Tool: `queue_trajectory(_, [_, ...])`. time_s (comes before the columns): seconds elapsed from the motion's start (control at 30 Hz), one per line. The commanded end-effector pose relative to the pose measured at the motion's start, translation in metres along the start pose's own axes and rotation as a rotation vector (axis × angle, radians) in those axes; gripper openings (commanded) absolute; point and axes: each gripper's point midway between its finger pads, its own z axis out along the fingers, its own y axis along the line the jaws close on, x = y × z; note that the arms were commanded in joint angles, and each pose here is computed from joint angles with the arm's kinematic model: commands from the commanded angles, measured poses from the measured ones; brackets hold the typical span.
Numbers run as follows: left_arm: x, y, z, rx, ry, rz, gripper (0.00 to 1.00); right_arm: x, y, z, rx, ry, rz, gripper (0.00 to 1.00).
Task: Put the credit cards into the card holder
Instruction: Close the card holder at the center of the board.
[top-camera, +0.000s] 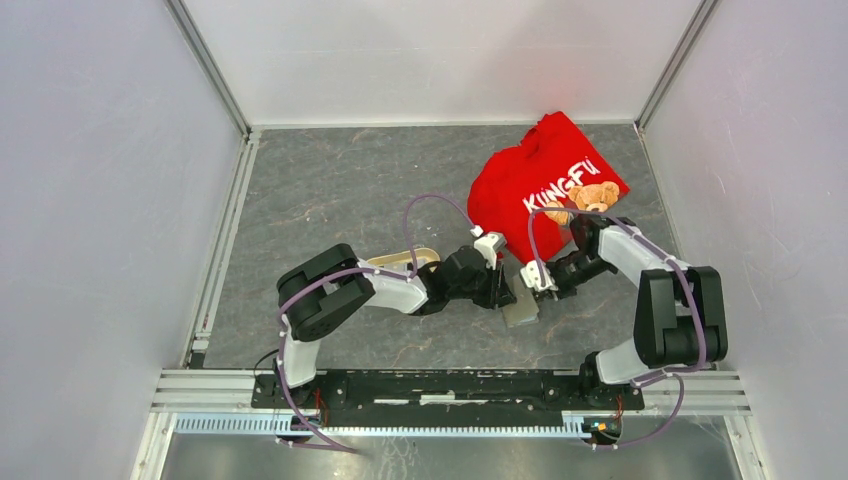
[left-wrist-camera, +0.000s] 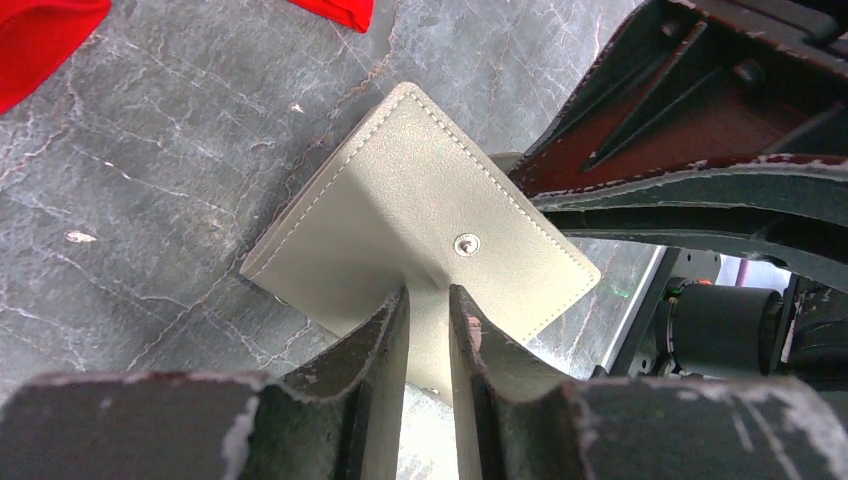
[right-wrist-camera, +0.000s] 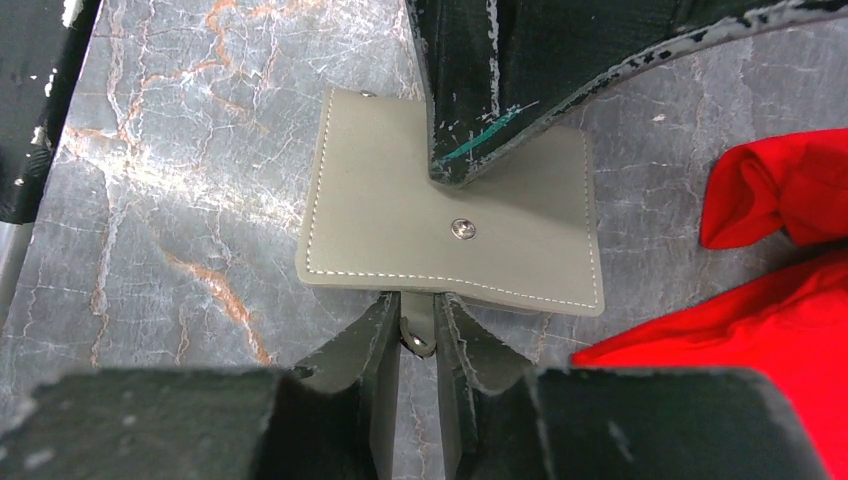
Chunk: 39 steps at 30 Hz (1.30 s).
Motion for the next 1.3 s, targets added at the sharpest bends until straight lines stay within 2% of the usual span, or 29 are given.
queue_trajectory(0.0, [0.063,0.067,-0.006,-0.205,0.208,0.049,0.3,0.0,-0.009,0.001,0.003,-0.02,0.018,0.24])
queue_trajectory(0.17, [0.067,0.071,-0.006,-0.219,0.219,0.056,0.3,0.012,-0.012,0.0,0.04,-0.02,0.106,0.25])
queue_trajectory(0.27, [0.071,0.074,-0.006,-0.222,0.228,0.054,0.3,0.017,-0.013,-0.006,0.085,-0.042,0.154,0.29])
queue_trajectory(0.37, [0.072,0.074,-0.004,-0.218,0.231,0.053,0.29,0.017,-0.009,-0.008,0.098,-0.063,0.146,0.31])
queue_trajectory(0.67, [0.07,0.074,-0.001,-0.232,0.249,0.053,0.29,0.0,-0.01,-0.013,0.123,-0.128,0.137,0.49])
queue_trajectory(0.83, [0.072,0.077,0.0,-0.257,0.281,0.057,0.29,-0.006,-0.02,-0.026,0.164,-0.114,0.191,0.57])
queue_trajectory(1.17, [0.075,0.083,-0.002,-0.292,0.306,0.063,0.29,-0.015,-0.026,-0.048,0.259,-0.066,0.376,0.6])
queue_trajectory(1.27, [0.074,0.082,-0.002,-0.293,0.308,0.065,0.29,-0.008,-0.032,-0.056,0.351,-0.035,0.557,0.57])
